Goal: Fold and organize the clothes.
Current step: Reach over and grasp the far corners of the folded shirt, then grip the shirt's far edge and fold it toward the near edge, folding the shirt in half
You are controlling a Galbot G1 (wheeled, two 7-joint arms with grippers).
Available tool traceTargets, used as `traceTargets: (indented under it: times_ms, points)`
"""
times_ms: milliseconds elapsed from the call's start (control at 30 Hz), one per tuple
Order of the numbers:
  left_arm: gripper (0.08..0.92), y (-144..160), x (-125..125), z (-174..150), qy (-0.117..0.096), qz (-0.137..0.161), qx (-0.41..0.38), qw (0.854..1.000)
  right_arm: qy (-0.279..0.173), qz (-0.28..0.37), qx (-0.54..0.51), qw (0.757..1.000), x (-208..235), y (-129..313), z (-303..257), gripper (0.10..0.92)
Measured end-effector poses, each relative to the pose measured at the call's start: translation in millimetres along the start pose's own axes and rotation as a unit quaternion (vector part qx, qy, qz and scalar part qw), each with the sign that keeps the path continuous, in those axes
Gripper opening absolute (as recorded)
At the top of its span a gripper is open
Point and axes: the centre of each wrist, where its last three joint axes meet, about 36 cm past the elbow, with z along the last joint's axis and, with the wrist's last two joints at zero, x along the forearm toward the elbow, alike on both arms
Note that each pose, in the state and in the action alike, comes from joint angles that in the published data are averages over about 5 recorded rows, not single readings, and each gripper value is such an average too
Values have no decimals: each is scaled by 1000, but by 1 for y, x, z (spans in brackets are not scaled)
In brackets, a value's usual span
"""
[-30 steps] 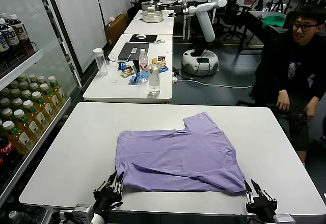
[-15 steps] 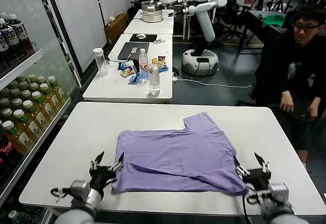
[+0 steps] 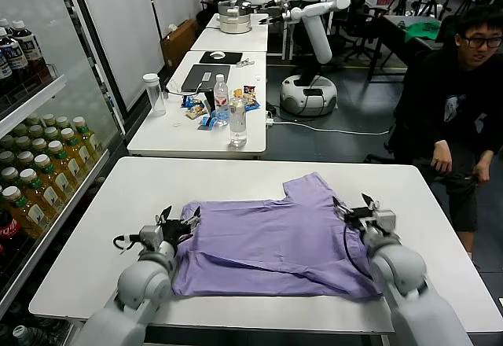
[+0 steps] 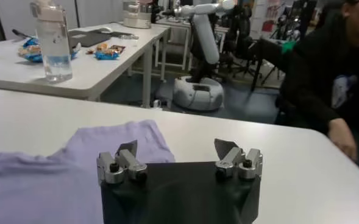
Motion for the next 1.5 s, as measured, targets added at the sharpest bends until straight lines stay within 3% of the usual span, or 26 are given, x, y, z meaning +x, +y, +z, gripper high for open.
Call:
traceTargets:
  times_ms: [200, 400, 600, 900, 1200, 1367, 1500]
  points:
    - [823, 0, -26, -2, 14, -11, -9, 1000, 20, -6, -8, 1000, -46, 7, -12, 823]
    - [817, 1, -36, 0, 24, -12, -15, 1000, 38, -8, -19, 999, -78, 13, -19, 823]
    - [680, -5, -36, 5, 30, 6, -11, 999, 59, -8, -35, 998, -100, 13, -17, 788]
    - [420, -7, -35, 14, 40, 26, 4, 999, 81, -19, -41, 996, -110, 16, -7, 552]
    - [161, -6, -29, 16, 33, 45, 25, 998, 72, -30, -33, 996, -102, 20, -3, 292]
    - [96, -3, -23, 14, 15, 53, 39, 998, 59, -34, -31, 997, -89, 18, -4, 149]
    - [96, 0, -14, 8, -3, 61, 48, 997, 42, -35, -31, 998, -73, 13, -10, 111]
